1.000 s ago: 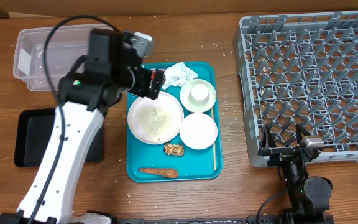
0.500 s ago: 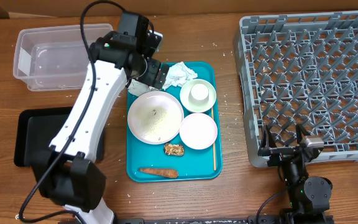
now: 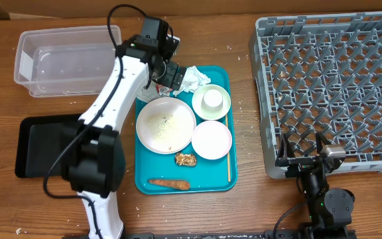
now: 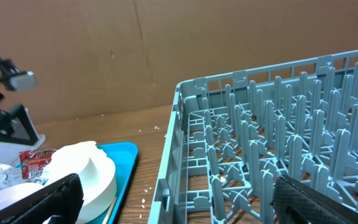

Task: Sort waste into correct bins and load items into the dishwasher
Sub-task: 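Reach the left gripper to the red wrapper and tissue on the tray, then close the left gripper on the red wrapper and lift it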

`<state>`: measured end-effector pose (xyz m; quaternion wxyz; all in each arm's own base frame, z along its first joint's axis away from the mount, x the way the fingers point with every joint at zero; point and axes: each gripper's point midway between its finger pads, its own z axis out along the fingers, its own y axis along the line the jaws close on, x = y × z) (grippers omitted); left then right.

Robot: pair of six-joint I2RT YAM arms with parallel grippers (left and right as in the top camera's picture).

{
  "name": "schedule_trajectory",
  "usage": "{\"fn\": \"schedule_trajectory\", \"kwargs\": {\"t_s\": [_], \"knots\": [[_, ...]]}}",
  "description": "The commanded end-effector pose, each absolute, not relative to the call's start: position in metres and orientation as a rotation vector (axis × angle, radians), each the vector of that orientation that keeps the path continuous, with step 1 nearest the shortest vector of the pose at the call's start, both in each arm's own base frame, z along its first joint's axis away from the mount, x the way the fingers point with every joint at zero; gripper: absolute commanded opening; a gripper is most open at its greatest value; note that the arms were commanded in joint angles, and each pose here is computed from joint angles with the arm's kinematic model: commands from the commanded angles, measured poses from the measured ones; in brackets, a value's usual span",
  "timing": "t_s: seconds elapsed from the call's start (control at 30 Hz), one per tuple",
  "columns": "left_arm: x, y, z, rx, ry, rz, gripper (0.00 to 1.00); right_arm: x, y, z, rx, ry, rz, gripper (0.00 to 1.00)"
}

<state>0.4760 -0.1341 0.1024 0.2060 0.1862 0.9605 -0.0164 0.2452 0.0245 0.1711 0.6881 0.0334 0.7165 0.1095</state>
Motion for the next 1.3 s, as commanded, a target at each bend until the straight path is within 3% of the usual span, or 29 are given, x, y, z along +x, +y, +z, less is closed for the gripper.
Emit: {"fn": "schedule_trajectory", "kwargs": {"t_s": [0.0,0.37,0.5,0.7,0.8,1.03,1.27], "knots": [[0.488,-0.133,0.090,0.540,2.669,0.013,0.95,0.245,0.025,0.170,0.072,1.598,0.242,1.00],[0.486,-0.126,0.059,0.596,2.724,0.070,0.81,0.245,0.025,0.170,0.072,1.599,0.242,1.00],[0.492,-0.122,0.060,0.646,2.690,0.105,0.59,0.245,0.025,0.170,0.072,1.598,0.242,1.00],[0.492,-0.118,0.058,0.670,2.688,0.112,0.59,0.245,0.025,0.170,0.072,1.599,0.242,1.00],[0.489,-0.114,0.054,0.665,2.703,0.115,0.49,0.245,0.025,0.170,0.072,1.599,0.242,1.00],[0.482,-0.110,0.044,0.667,2.729,0.118,0.49,0.245,0.025,0.170,0.072,1.598,0.242,1.00],[0.482,-0.109,0.043,0.666,2.731,0.122,0.38,0.245,0.025,0.170,0.072,1.599,0.242,1.00]]}}
